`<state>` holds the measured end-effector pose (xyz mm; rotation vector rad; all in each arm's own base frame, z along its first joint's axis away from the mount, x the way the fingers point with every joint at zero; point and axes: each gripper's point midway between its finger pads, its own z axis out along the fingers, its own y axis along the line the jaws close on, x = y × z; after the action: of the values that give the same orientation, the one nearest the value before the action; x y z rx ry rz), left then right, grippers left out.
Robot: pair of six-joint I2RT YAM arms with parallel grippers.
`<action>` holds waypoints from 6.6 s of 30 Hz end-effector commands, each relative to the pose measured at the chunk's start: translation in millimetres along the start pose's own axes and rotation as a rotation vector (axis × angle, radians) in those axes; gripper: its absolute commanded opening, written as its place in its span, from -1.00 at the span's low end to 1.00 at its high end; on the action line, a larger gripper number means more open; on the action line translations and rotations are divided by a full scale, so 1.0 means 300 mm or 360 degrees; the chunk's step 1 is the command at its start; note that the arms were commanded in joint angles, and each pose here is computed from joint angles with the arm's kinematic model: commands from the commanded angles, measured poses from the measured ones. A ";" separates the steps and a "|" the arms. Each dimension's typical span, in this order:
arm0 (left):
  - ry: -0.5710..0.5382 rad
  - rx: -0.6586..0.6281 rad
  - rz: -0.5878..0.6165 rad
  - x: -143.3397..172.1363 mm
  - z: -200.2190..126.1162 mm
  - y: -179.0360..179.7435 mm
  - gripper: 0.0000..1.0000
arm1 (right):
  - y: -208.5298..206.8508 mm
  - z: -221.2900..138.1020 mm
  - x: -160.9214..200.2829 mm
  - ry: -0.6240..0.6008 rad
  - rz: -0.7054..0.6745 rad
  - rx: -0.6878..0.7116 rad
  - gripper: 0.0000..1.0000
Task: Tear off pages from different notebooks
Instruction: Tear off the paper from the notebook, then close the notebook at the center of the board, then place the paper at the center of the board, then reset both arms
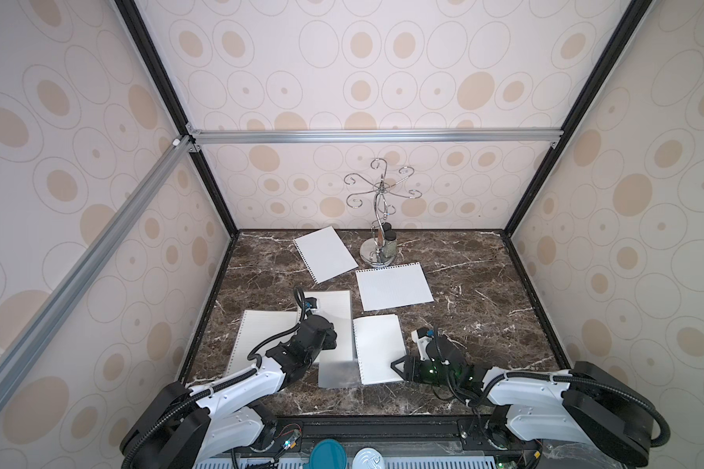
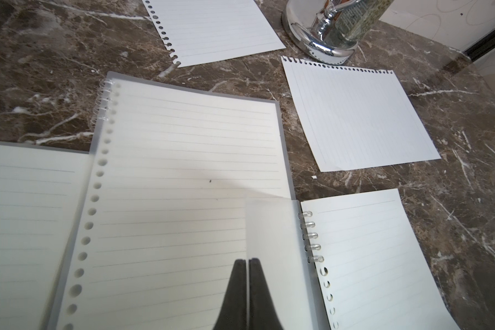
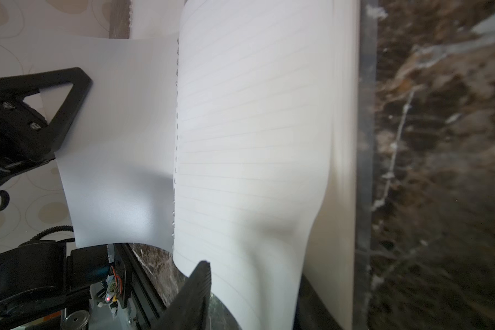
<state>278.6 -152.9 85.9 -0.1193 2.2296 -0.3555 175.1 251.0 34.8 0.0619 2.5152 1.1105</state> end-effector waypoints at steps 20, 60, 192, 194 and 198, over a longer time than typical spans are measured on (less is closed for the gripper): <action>-0.0036 -0.0009 0.0006 -0.030 -0.010 -0.002 -1.00 | -0.041 0.071 -0.129 -0.0076 0.0267 -0.0134 0.13; -0.0097 -0.0321 -0.0062 -0.066 -0.046 0.113 -1.00 | -0.068 0.094 -0.338 -0.0244 0.0128 -0.0190 -1.00; -0.1170 -0.1041 0.0349 -0.352 -0.267 0.524 1.00 | -0.495 -0.578 -0.834 -0.1329 -0.0643 0.1123 0.97; -0.1194 -0.1153 0.0322 -0.361 -0.282 0.559 0.99 | -0.470 -0.550 -0.832 -0.1346 -0.0779 0.1102 1.00; -0.1190 -0.1161 0.0360 -0.408 -0.230 0.564 0.99 | -0.501 -0.472 -0.847 -0.1356 -0.0867 0.1042 0.99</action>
<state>295.6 47.0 139.4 -0.2882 1.6142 0.5798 364.0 -7.9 85.5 0.1131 1.9269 -0.0060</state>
